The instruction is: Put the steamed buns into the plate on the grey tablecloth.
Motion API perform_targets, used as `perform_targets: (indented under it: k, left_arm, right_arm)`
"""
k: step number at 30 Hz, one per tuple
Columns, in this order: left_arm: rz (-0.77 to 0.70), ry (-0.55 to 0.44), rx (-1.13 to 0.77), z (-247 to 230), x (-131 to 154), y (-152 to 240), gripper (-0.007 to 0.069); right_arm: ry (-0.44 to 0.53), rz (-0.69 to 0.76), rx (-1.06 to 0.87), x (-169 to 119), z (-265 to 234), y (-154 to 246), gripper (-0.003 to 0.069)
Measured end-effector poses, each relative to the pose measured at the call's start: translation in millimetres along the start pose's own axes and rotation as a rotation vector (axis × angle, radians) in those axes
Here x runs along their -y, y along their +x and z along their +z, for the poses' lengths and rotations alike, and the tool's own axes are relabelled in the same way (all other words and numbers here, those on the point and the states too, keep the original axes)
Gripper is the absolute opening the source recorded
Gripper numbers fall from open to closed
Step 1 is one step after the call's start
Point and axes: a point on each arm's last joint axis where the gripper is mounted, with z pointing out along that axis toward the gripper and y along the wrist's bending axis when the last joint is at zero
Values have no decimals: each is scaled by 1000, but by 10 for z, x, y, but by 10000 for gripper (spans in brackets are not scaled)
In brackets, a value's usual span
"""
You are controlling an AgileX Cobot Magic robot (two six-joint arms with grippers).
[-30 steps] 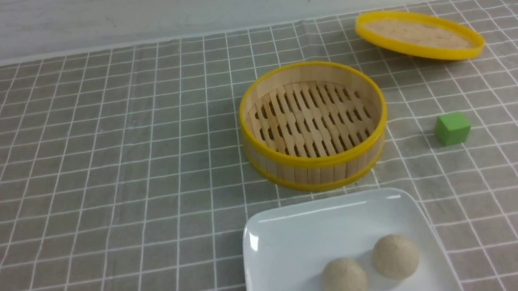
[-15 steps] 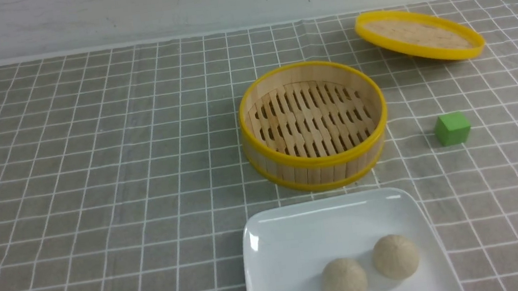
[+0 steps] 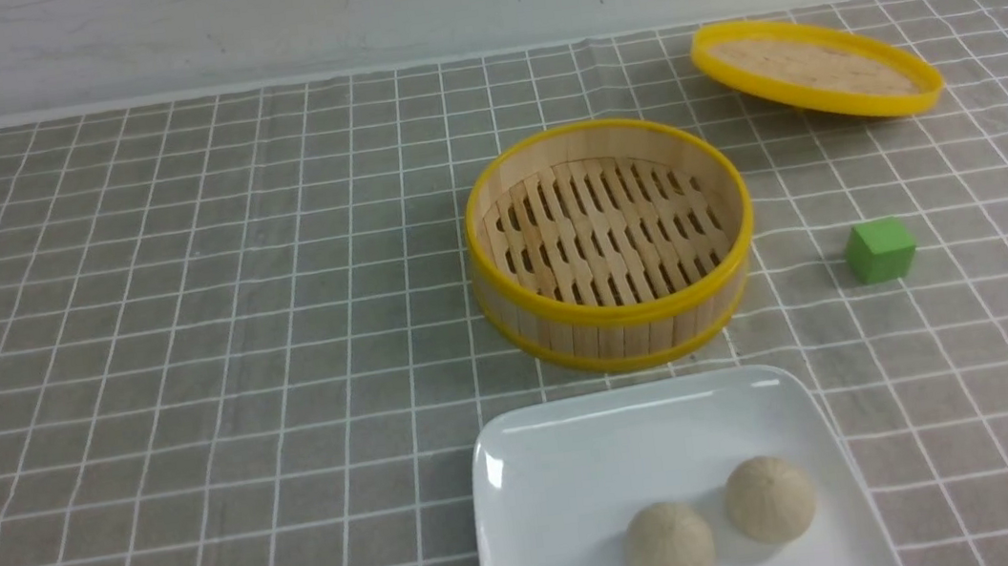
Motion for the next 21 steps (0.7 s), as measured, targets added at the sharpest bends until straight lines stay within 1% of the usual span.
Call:
perform_targets:
  k: [21]
  left_arm:
    - [0,0,0,0,0,0,241]
  right_arm:
    - [0,0,1,0,0,-1,99]
